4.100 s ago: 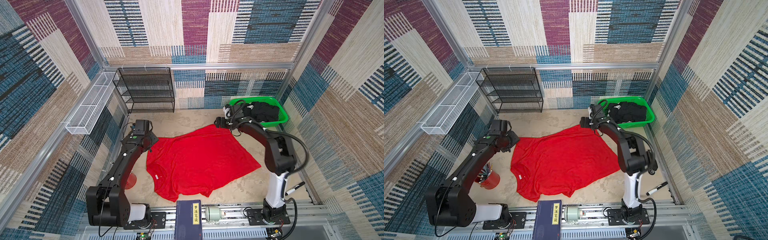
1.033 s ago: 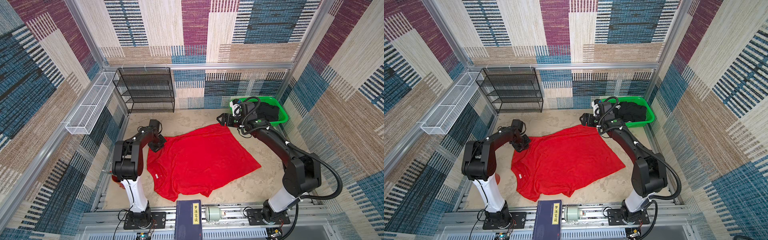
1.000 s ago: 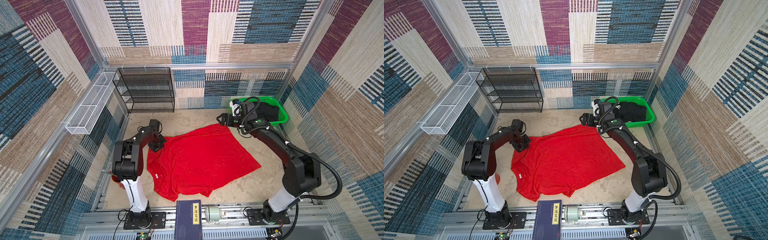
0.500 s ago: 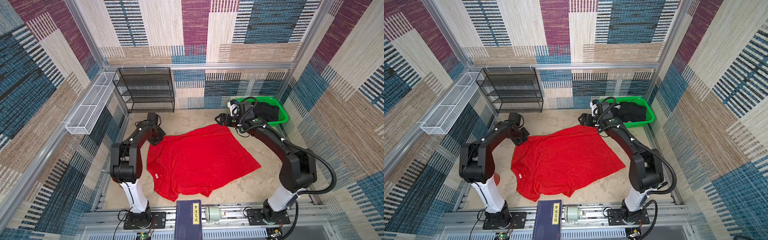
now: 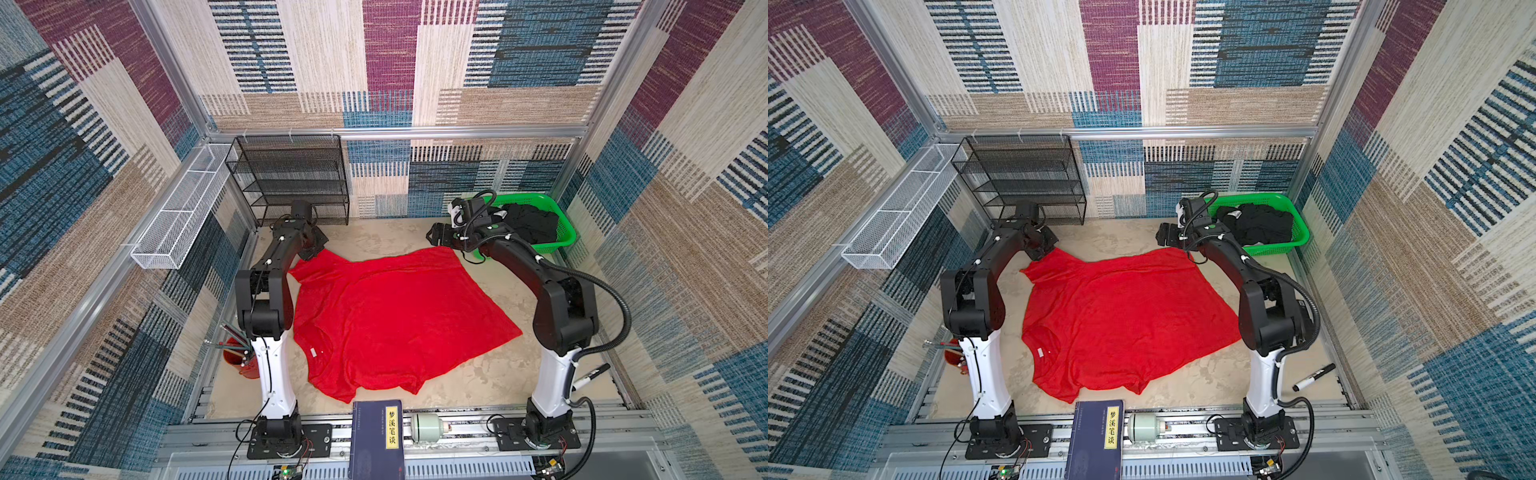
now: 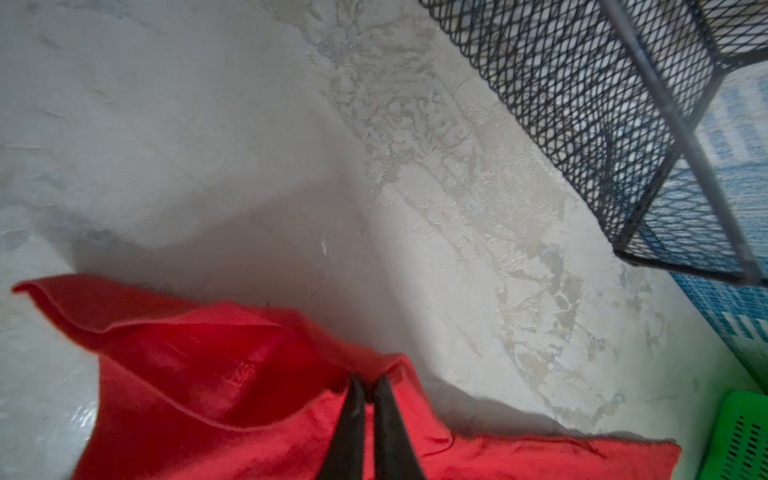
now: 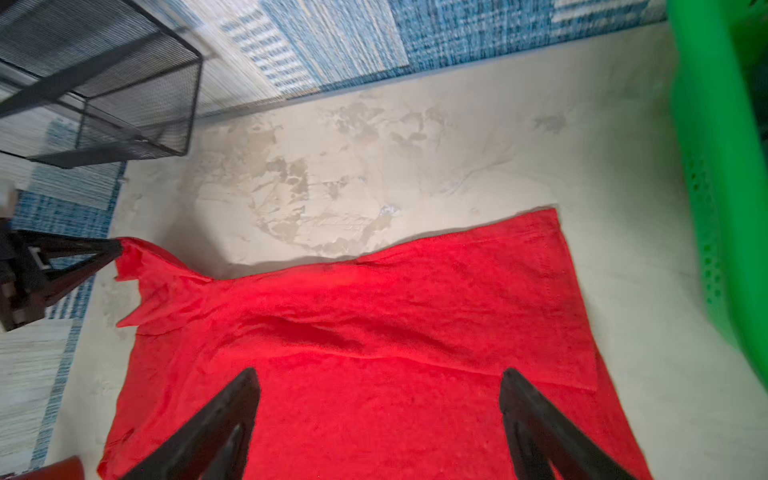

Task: Fold and stack the t-shirts

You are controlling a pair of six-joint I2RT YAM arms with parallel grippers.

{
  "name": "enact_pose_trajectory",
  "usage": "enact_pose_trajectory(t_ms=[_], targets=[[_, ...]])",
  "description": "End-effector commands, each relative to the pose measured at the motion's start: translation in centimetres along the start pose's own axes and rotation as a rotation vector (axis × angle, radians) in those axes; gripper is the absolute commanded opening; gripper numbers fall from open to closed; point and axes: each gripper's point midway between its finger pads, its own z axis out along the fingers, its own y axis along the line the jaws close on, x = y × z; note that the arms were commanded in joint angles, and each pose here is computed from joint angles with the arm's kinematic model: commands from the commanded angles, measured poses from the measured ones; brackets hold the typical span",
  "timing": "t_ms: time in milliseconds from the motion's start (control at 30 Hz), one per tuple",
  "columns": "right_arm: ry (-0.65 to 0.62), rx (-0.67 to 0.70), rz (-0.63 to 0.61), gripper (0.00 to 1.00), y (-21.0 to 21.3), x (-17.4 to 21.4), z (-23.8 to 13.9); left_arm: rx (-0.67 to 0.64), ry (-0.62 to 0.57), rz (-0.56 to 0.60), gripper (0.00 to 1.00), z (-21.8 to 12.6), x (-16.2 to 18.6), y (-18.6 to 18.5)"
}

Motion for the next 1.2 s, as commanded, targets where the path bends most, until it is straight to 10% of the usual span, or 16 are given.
enact_pose_trajectory(t_ms=[0, 700, 1167], targets=[[0.053, 0.049, 0.030, 0.90, -1.2, 0.5, 2.6, 0.020, -0.014, -0.012, 0.28, -0.7, 0.2, 0.0], [0.255, 0.079, 0.080, 0.80, -3.5, 4.5, 13.6, -0.119, 0.357, -0.005, 0.39, -5.7, 18.3, 8.3], [-0.053, -0.008, -0.077, 0.83, -0.9, -5.1, 13.1, -0.208, 0.339, 0.051, 0.39, -0.7, 15.2, 8.3]])
